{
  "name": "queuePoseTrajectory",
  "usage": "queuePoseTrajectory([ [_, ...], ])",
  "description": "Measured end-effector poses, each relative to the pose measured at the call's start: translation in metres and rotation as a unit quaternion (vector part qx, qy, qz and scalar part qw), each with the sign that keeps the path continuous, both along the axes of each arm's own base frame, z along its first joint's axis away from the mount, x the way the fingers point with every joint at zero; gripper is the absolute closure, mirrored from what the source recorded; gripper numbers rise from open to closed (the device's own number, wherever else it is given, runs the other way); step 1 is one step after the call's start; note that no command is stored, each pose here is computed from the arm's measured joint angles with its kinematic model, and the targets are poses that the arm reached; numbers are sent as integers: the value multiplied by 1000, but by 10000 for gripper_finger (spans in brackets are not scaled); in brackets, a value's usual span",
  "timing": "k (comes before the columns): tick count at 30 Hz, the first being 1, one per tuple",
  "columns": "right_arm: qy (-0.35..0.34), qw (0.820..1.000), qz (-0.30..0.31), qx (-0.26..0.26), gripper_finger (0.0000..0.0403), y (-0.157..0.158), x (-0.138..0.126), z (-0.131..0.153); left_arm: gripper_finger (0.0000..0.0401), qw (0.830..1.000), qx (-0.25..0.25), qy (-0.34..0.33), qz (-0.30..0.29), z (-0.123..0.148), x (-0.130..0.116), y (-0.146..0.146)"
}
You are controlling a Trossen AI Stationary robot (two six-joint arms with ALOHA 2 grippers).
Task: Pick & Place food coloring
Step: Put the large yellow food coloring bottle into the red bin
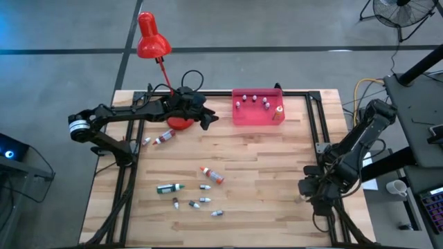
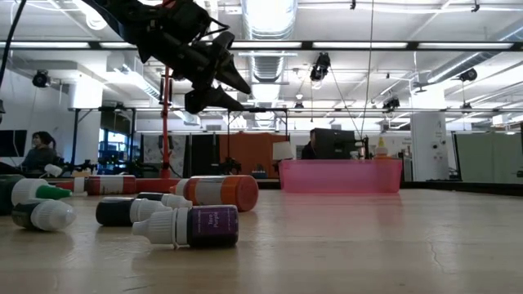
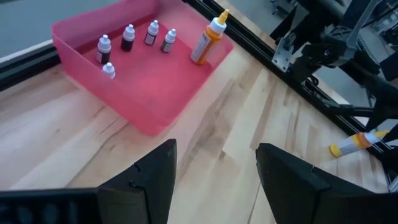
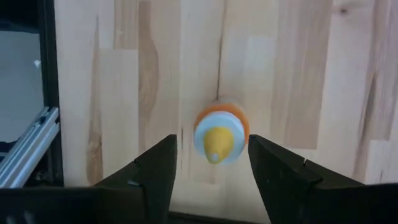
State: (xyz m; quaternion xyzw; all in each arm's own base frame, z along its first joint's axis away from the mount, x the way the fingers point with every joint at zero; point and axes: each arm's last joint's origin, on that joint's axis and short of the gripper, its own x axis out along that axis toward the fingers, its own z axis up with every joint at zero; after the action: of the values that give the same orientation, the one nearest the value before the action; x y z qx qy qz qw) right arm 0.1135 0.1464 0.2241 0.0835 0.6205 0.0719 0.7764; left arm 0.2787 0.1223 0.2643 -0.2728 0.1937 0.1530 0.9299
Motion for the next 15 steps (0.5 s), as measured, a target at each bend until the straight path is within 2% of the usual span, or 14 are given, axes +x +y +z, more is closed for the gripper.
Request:
queuePoseTrajectory([
  [15, 17, 999, 6, -32, 225, 10, 8, -12, 208, 1000, 5, 2, 10, 0, 0, 1],
])
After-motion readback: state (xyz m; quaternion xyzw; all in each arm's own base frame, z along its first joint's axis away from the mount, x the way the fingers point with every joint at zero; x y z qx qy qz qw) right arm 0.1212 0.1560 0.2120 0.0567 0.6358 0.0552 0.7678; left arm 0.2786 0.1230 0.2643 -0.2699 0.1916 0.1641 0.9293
